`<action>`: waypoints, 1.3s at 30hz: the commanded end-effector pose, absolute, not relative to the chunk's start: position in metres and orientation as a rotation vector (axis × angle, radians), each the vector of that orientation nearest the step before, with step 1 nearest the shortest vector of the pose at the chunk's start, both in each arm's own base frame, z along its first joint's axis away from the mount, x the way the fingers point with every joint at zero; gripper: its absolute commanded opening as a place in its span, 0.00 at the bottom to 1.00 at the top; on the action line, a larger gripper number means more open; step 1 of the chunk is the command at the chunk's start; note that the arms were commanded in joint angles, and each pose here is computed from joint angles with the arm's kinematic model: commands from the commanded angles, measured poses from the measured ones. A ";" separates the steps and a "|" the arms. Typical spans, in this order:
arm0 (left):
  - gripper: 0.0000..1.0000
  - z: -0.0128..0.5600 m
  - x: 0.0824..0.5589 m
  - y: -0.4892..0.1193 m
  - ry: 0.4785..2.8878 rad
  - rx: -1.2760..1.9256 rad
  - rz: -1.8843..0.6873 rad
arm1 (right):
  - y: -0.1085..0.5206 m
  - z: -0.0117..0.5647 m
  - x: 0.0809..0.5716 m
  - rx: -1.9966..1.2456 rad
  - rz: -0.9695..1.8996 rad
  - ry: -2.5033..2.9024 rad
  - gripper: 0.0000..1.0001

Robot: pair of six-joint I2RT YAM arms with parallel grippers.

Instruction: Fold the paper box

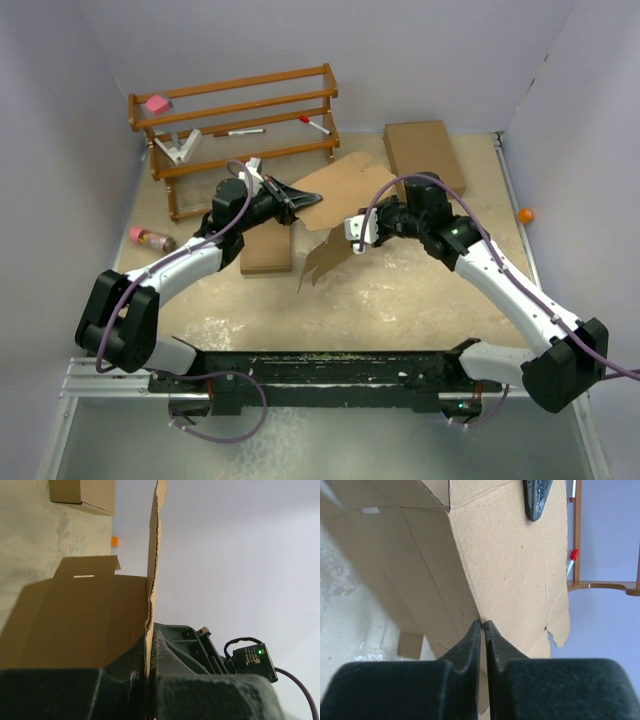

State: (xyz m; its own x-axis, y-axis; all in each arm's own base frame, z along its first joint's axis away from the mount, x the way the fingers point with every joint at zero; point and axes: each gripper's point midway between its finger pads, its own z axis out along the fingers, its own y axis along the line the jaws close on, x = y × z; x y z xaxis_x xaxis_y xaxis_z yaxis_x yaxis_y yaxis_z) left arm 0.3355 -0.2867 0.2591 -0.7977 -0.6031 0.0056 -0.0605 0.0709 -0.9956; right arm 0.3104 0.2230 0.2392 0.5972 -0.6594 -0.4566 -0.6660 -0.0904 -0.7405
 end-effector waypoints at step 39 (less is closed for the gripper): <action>0.04 0.286 0.333 -0.303 1.958 -0.620 -1.851 | 0.225 0.256 0.323 -1.701 -0.116 0.980 0.07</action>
